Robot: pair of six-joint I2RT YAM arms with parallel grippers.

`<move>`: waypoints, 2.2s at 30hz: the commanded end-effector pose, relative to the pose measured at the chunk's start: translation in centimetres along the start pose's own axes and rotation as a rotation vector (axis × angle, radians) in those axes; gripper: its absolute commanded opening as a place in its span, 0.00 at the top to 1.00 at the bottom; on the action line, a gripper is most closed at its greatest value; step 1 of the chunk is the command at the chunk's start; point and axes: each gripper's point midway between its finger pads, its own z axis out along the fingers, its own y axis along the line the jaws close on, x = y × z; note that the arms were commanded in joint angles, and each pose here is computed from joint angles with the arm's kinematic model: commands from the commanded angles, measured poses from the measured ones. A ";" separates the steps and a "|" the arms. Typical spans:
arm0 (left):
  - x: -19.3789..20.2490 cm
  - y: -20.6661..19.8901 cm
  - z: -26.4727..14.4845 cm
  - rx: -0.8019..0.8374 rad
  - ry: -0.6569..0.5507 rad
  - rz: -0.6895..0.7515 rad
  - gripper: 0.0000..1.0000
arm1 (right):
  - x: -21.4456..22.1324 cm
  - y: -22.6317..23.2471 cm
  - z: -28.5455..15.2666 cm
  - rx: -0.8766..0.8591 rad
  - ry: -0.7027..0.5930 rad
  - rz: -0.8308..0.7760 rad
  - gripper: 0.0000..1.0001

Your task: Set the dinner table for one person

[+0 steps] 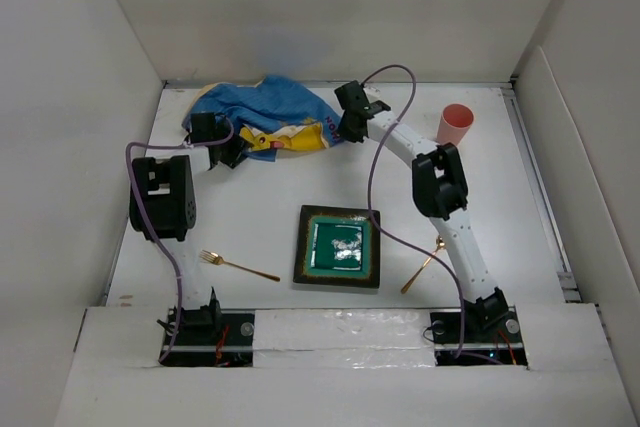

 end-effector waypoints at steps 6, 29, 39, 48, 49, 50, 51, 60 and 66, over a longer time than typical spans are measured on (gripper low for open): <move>-2.4 -4.4 -0.2 0.103 -0.045 0.027 1.00 | -8.9 3.1 -9.7 -0.203 -0.262 0.067 1.00; -1.0 -8.8 -17.0 0.113 -0.309 0.590 1.00 | -7.4 -1.7 -26.3 -0.476 -0.344 -0.033 1.00; -2.1 1.0 -18.6 -0.197 -0.370 0.478 1.00 | 6.8 5.9 -18.9 -0.521 -0.015 -0.299 0.59; -1.6 3.0 -21.5 -0.254 -0.409 0.468 1.00 | 11.1 9.3 -12.8 -0.394 0.083 -0.320 0.38; -1.2 3.4 -21.4 -0.258 -0.391 0.468 1.00 | 11.2 9.3 -12.3 -0.378 0.080 -0.320 0.38; -1.0 3.5 -21.4 -0.256 -0.386 0.467 1.00 | 12.2 9.3 -11.3 -0.357 0.100 -0.335 0.38; -0.9 3.6 -21.4 -0.256 -0.380 0.469 1.00 | 12.5 9.1 -11.0 -0.343 0.109 -0.338 0.38; 0.5 4.4 -20.9 -0.238 -0.337 0.473 1.00 | 17.0 7.5 -7.3 -0.249 0.210 -0.394 0.39; 0.9 5.0 -20.4 -0.240 -0.321 0.479 1.00 | 16.3 9.5 -7.8 -0.309 0.198 -0.388 0.83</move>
